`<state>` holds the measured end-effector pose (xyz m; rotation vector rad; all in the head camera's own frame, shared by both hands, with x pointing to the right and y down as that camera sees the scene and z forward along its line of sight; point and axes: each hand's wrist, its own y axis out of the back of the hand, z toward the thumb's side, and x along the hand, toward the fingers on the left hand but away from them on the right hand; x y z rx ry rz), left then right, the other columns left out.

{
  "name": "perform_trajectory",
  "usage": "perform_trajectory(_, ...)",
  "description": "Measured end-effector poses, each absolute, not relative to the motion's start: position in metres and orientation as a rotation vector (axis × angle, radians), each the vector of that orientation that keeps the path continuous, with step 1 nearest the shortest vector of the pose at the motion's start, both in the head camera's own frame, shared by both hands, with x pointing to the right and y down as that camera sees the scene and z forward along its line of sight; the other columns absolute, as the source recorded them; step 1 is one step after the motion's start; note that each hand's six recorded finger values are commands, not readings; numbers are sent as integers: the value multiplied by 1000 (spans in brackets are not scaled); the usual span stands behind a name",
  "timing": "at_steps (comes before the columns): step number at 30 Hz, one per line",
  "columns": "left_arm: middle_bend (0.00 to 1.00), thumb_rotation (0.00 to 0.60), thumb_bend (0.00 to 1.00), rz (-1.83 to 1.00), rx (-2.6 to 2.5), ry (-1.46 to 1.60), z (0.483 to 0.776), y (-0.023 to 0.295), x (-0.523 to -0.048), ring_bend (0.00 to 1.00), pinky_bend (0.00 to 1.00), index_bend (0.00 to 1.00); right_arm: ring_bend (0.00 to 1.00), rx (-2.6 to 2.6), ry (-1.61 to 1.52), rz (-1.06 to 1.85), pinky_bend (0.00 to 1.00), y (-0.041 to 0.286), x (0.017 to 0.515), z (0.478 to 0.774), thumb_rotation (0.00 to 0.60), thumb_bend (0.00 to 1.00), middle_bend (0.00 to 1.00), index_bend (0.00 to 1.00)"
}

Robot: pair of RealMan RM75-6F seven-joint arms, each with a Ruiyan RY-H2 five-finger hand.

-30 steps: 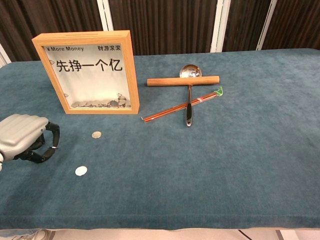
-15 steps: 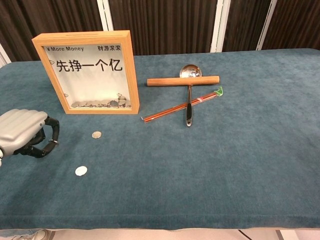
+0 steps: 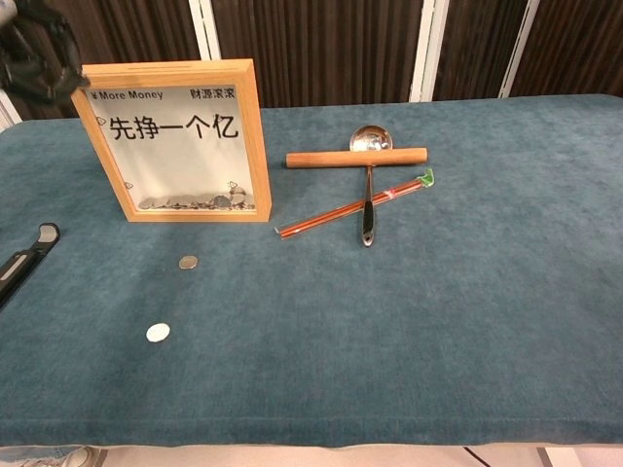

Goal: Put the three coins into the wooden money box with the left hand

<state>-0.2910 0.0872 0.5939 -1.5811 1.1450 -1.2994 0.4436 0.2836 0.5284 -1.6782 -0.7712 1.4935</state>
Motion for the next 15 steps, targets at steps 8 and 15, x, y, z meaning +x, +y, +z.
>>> perform_trajectory(8, 1000, 600, 523, -1322, -1554, 1127, 570, 31, -251, 1000, 1000, 695, 0, -1687, -786, 1511, 0, 280, 447, 529, 600, 151, 0, 0)
perform_trajectory(15, 1000, 600, 528, -1353, -1544, 1089, 588, 15, -223, 1000, 1000, 694, 0, -1692, -799, 1510, 0, 280, 451, 526, 600, 151, 0, 0)
